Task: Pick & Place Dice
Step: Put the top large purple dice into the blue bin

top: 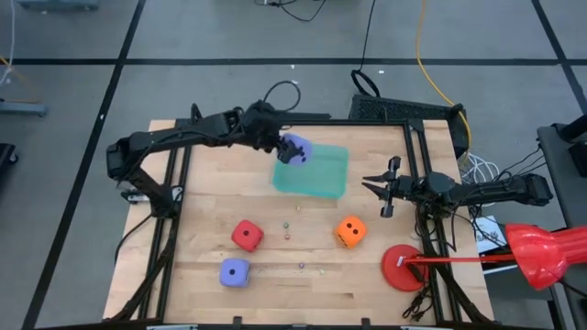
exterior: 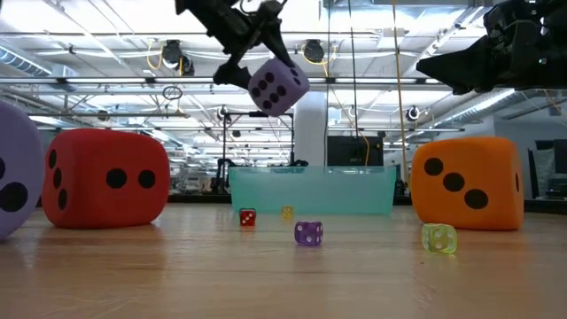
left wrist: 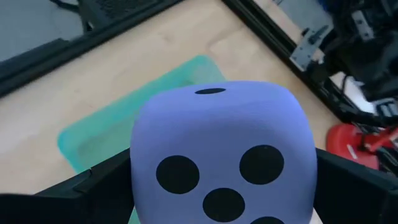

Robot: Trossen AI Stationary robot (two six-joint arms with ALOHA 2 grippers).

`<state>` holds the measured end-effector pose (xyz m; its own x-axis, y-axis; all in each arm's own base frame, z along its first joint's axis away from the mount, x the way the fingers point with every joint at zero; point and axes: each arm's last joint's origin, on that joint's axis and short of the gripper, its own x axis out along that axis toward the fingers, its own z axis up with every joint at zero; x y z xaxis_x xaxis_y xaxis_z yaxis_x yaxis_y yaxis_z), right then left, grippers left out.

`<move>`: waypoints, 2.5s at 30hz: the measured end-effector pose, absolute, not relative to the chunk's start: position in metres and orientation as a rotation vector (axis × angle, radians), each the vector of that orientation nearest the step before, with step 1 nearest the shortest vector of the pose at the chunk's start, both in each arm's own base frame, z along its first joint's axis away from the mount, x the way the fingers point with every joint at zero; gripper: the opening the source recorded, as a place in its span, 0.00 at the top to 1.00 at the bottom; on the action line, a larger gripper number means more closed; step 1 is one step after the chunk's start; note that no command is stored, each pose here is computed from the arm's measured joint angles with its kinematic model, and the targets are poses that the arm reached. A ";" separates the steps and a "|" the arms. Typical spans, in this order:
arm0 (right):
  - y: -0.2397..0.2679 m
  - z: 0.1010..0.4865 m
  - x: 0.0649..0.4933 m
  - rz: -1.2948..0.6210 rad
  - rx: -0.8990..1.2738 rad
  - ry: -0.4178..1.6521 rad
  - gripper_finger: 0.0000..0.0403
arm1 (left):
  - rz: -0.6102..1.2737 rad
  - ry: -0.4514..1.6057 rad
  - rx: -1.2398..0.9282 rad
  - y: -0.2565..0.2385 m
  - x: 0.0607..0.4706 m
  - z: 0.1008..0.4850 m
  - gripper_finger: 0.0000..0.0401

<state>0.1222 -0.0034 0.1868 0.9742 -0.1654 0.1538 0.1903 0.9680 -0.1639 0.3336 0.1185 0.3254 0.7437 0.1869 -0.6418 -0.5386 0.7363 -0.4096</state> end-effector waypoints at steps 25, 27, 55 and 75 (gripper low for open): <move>-0.003 0.186 0.122 -0.180 -0.180 -0.131 0.85 | 0.224 1.019 0.007 0.119 0.403 0.248 0.01; -0.003 0.186 0.122 -0.180 -0.180 -0.131 0.85 | 0.209 1.045 0.035 0.115 0.403 0.246 0.01; -0.003 0.184 0.123 -0.177 -0.177 -0.108 0.85 | 0.218 1.093 -0.152 0.121 0.397 0.239 0.00; -0.029 0.197 0.171 -0.202 -0.359 0.083 0.99 | 0.160 1.116 0.166 0.097 0.405 0.240 0.00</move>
